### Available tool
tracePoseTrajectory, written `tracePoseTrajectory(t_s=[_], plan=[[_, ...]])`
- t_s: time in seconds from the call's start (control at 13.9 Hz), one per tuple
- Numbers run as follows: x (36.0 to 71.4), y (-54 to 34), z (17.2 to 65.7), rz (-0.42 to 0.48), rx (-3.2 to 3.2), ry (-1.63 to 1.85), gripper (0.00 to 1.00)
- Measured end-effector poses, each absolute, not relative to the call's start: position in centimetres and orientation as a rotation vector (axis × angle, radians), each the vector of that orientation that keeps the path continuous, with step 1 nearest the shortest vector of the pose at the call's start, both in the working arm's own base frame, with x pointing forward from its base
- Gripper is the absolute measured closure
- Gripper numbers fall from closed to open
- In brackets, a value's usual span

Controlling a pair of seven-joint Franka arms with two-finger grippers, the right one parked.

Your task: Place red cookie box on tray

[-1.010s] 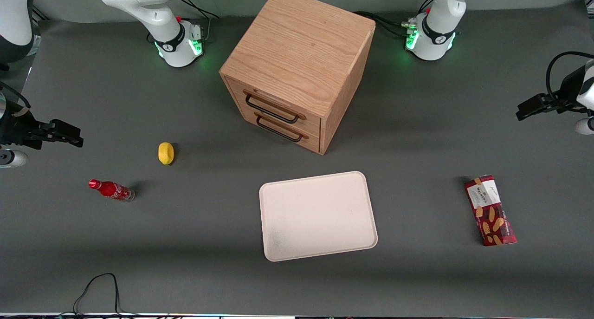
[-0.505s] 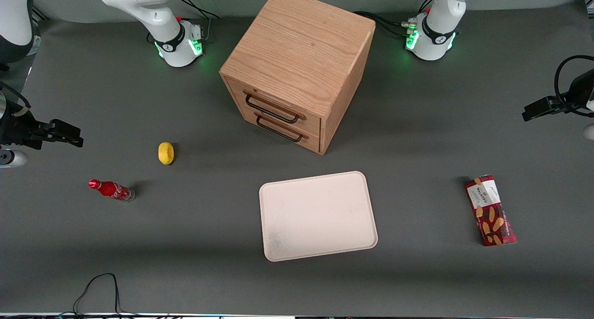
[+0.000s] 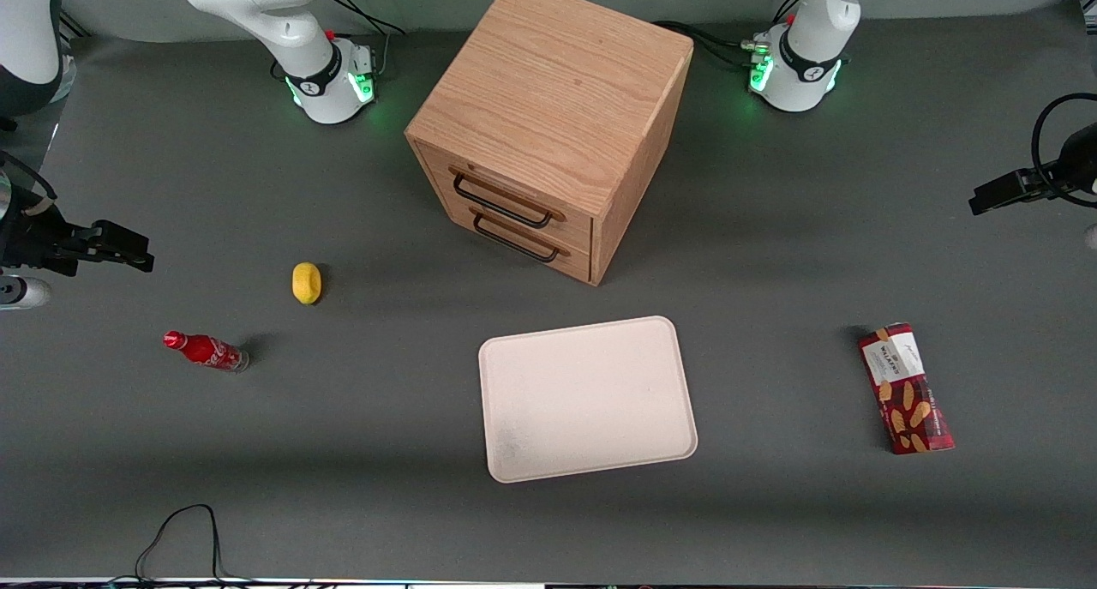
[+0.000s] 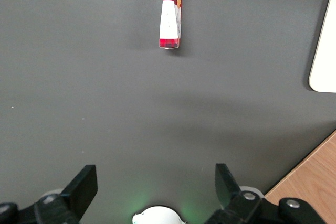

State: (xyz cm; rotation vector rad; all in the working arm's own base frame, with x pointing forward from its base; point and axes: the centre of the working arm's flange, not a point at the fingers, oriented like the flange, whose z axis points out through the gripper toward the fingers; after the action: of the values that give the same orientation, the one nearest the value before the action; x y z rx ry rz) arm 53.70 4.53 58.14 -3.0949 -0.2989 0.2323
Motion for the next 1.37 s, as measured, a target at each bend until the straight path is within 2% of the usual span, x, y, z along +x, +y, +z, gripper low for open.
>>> tracePoseTrajectory(t_s=[0.87,1.15,1.37], plan=[[53.8,4.2,58.7,0.212,-3.099,-0.281,0.0],[54.1,4.1,59.9,0.167,-3.101,-0.274,0.0],[54.8,4.3,60.7,0.096,-3.104,-0.276,0.0]])
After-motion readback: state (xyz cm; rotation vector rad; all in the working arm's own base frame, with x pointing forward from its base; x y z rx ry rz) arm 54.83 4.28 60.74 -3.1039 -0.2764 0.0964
